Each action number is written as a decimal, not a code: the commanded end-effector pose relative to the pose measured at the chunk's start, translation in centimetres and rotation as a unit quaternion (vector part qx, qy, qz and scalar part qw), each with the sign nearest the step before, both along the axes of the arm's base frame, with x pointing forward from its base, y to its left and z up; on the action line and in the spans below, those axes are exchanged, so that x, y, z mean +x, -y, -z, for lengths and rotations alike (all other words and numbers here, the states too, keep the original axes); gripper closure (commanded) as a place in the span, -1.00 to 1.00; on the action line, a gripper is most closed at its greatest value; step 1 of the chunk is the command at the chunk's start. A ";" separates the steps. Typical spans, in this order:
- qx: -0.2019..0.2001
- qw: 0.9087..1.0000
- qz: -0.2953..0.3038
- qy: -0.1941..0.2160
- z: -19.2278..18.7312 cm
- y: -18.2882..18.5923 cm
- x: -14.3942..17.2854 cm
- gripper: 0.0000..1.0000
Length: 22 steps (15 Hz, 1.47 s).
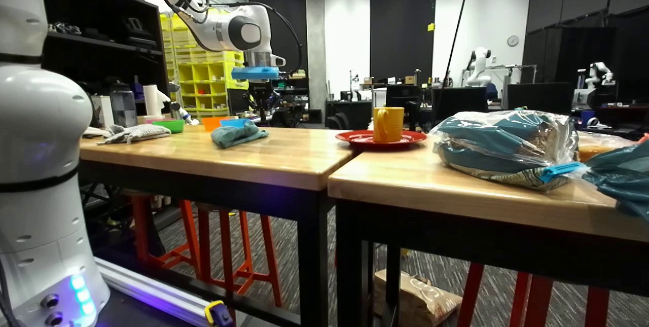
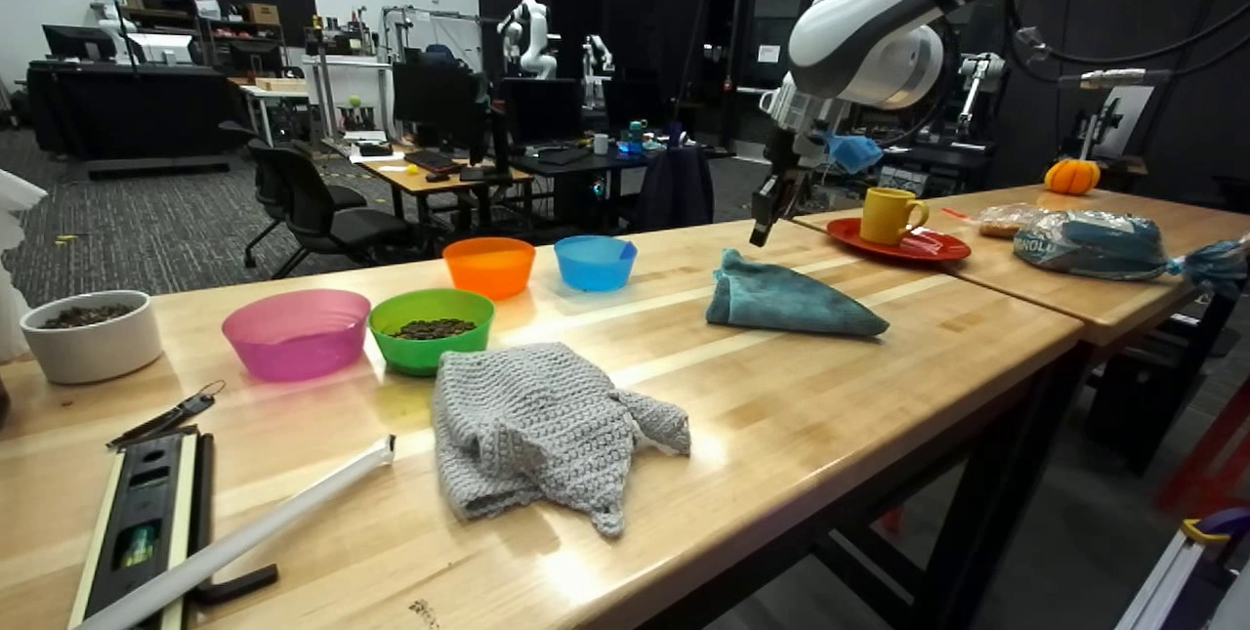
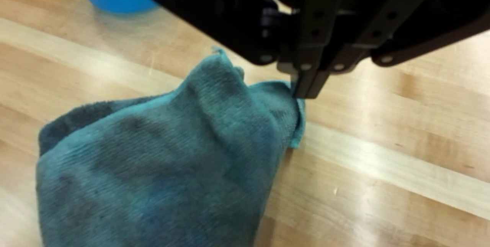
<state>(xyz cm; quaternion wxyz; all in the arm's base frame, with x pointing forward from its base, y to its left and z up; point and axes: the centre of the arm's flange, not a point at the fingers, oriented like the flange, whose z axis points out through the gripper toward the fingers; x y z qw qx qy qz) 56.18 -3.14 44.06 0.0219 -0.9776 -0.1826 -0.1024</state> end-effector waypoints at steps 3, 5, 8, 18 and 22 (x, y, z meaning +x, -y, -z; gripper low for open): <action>0.025 0.999 0.017 -0.020 -3.1 -1.3 -4.7 1.00; 0.042 0.998 0.024 -0.035 -3.1 -1.7 -6.3 0.48; 0.075 0.996 0.025 -0.039 -3.3 -2.0 -8.2 0.26; 0.077 0.994 0.029 -0.077 -1.6 -3.5 -10.4 -1.00; 0.071 0.992 0.036 -0.102 -2.7 -3.4 -11.8 -1.00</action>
